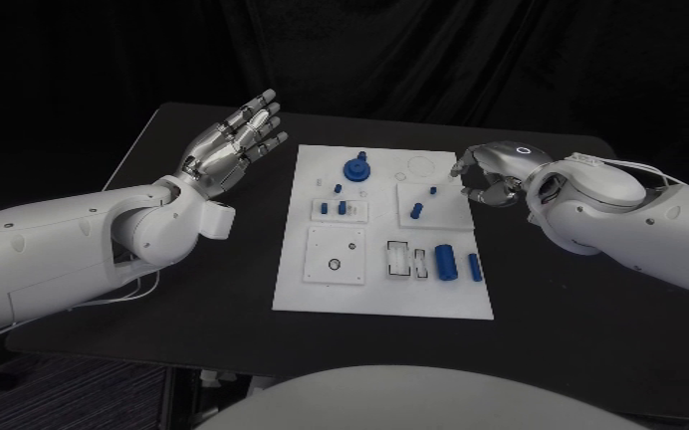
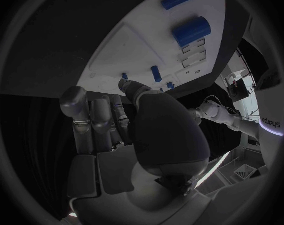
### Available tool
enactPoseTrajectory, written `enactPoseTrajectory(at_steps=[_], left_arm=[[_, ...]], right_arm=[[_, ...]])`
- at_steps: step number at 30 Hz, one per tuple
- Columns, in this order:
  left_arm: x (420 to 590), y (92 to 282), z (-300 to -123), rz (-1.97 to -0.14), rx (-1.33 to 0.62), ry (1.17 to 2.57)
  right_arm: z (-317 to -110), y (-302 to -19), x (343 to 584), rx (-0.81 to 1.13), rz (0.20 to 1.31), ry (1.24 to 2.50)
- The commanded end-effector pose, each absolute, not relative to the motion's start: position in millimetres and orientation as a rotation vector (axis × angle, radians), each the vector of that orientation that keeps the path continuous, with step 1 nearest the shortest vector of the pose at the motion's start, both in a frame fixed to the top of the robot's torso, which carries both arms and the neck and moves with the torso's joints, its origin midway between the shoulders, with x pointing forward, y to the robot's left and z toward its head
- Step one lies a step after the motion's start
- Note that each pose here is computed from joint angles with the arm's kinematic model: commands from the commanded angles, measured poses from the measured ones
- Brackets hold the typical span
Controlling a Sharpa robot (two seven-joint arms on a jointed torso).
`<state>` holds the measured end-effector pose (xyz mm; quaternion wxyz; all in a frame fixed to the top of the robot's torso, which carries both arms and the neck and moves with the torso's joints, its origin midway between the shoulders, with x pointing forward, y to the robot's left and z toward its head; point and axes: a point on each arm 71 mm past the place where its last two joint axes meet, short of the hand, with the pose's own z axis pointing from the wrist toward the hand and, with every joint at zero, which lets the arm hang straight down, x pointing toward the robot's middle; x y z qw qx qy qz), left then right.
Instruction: Assemble the parts on the task board
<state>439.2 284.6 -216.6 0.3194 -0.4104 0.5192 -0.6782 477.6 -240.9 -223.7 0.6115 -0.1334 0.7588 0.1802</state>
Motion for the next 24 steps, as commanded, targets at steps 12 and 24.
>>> enactPoseTrajectory(at_steps=[12,24], left_arm=[[434.6,282.1,-208.4,-1.921,-1.000,1.226],[434.8,283.1,-213.4,-1.887,-1.013,1.260]], right_arm=[[-243.5,-234.6,484.2,-0.315,0.483,1.725],[-253.5,-225.7,491.6,-0.300,0.515,1.719]])
